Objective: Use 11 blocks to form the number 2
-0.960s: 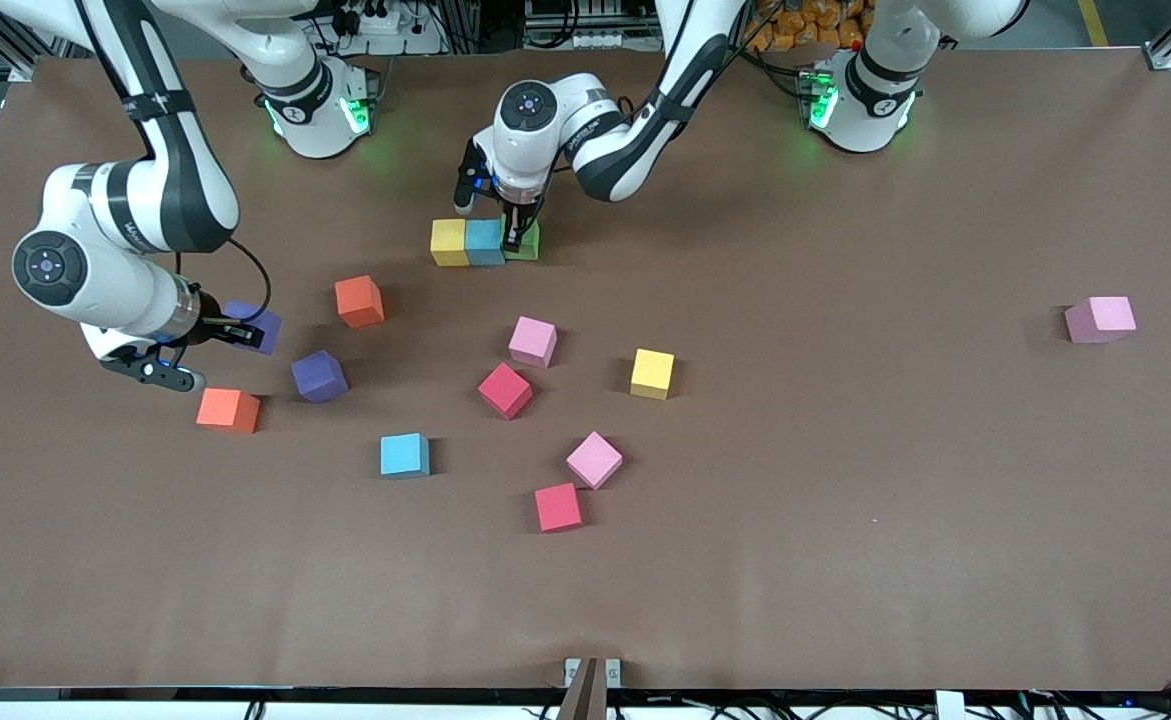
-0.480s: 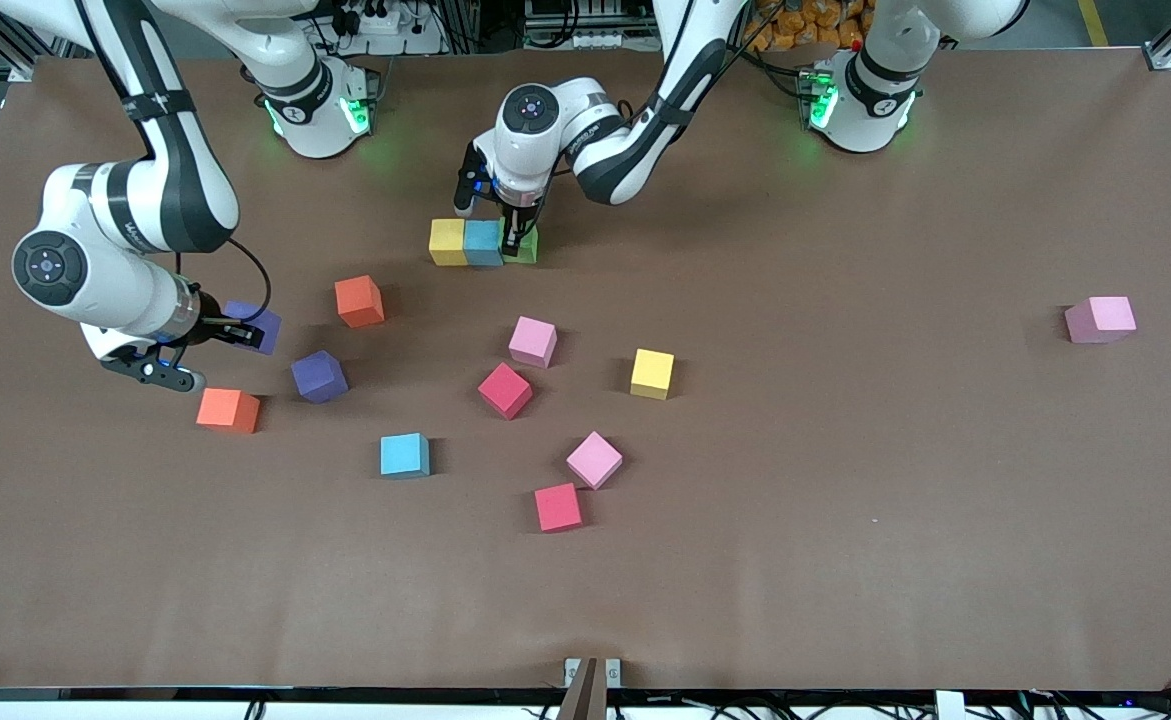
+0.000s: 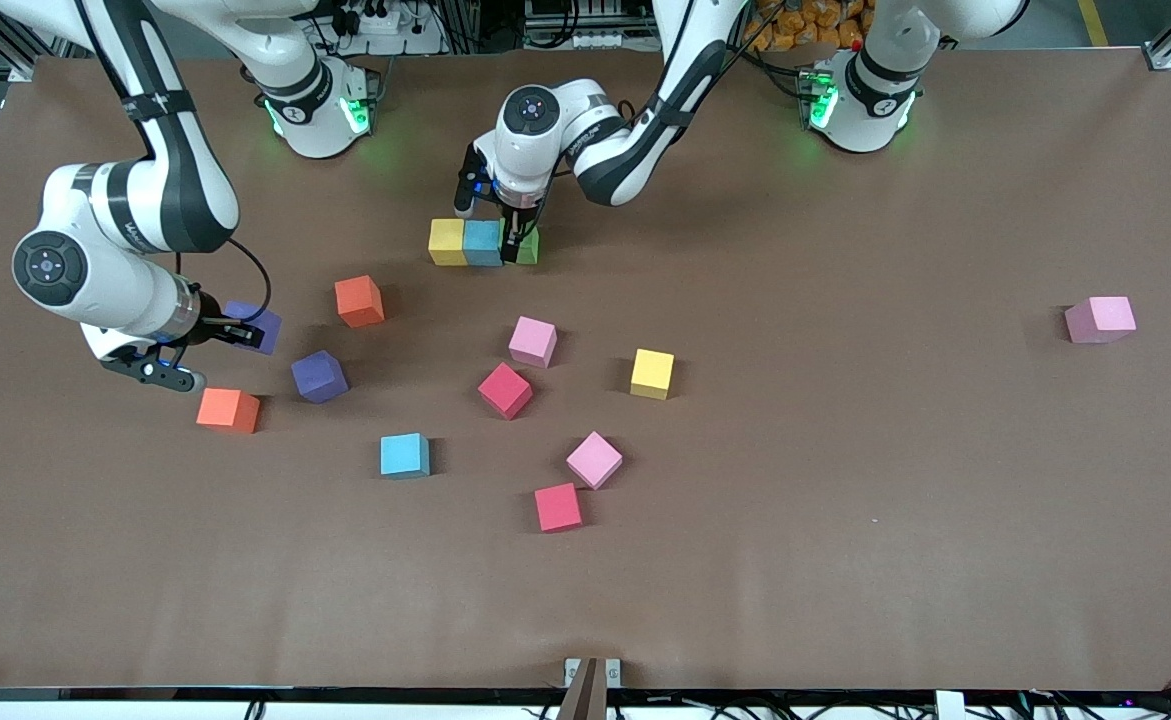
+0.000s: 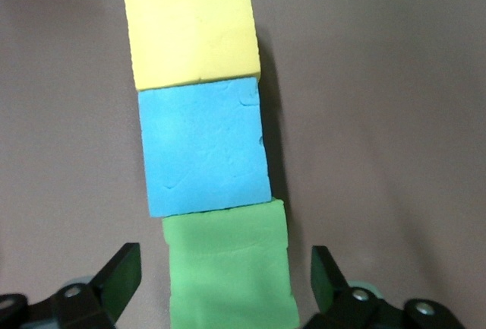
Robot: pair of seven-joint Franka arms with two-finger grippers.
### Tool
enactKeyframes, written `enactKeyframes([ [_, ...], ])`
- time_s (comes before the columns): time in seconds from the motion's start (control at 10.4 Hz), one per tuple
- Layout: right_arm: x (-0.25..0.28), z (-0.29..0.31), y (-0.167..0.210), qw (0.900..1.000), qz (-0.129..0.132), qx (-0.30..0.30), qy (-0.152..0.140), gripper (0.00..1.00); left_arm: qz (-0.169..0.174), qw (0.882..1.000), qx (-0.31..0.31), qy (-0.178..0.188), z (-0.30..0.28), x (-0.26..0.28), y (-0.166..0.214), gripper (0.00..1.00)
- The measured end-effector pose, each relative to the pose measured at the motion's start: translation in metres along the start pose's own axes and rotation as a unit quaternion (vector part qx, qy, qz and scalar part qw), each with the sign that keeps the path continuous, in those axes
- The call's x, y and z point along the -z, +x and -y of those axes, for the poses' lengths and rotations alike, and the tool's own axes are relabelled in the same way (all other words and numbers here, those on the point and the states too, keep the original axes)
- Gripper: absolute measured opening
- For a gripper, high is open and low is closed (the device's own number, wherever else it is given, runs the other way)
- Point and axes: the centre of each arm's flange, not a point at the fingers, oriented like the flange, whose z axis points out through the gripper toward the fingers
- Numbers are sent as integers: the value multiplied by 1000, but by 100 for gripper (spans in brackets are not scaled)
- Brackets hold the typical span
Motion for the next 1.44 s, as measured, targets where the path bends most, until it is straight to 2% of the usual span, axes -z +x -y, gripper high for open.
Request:
enactKeyframes([
  [0.48,0,2,0,1000,0,2,0,52,-4,1000,2,4,7,16,5,100],
  [0.77,2,46,-14,999,-4,41,-3,52,32,999,11,-15,20,78,-2,100],
  [1.06,3,129,-57,993,-3,115,2,52,57,997,46,-26,51,163,-34,100],
  [1.34,4,220,-117,986,-5,153,62,52,78,991,104,-40,95,228,-99,100],
  [1.44,-2,243,-133,986,-10,148,71,52,89,989,115,-39,110,242,-125,100],
])
